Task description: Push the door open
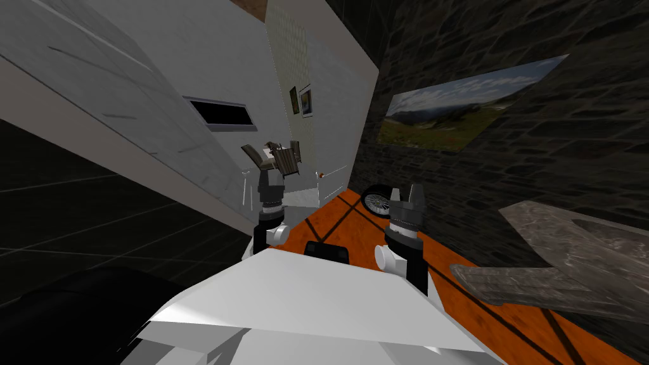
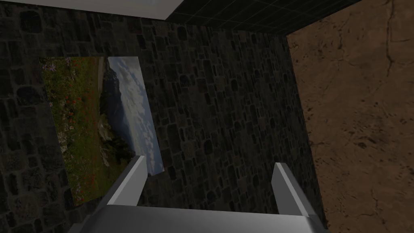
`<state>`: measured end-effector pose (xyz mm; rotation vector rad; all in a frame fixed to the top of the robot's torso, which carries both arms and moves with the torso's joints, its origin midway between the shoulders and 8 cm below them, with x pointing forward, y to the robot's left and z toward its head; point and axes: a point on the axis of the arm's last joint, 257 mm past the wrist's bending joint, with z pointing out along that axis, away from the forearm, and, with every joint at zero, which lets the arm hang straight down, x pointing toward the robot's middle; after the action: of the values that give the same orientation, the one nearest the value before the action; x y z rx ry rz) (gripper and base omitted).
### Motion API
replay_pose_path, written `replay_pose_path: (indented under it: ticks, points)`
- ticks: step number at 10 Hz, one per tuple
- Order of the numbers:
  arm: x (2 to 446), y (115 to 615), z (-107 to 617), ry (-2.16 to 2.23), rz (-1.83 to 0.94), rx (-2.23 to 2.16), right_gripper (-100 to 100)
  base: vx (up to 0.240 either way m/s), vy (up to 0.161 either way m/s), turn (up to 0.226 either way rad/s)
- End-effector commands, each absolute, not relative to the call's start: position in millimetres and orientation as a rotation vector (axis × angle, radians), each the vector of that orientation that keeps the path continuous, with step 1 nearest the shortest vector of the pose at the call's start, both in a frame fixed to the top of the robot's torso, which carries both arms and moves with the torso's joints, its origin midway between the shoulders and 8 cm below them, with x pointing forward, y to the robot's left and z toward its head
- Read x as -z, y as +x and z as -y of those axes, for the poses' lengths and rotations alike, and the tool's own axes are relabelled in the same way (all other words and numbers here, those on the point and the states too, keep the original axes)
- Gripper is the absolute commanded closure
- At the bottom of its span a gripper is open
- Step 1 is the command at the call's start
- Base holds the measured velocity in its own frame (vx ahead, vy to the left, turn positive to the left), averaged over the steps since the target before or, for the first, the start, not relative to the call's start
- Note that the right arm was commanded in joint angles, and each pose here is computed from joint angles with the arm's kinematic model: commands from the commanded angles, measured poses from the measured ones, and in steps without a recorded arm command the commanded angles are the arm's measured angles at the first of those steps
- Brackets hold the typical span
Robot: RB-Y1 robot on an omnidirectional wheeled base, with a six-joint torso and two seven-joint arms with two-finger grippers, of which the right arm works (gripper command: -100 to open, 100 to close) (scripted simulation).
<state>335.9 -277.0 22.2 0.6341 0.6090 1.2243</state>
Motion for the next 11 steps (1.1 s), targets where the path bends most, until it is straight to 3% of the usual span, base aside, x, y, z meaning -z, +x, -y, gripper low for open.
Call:
replay_pose_path:
  ticks: [1, 5, 11]
  points:
    - [-12.1, 338.2, 272.3, 0.601, -0.651, -1.179, -100, 0.142, 0.010, -0.032]
    - [13.3, 342.4, 260.7, 0.520, -0.747, -1.076, -100, 0.222, 0.009, -0.012]
    - [53.7, 345.2, 242.3, 0.392, -0.879, -0.939, -100, 0.139, 0.011, -0.015]
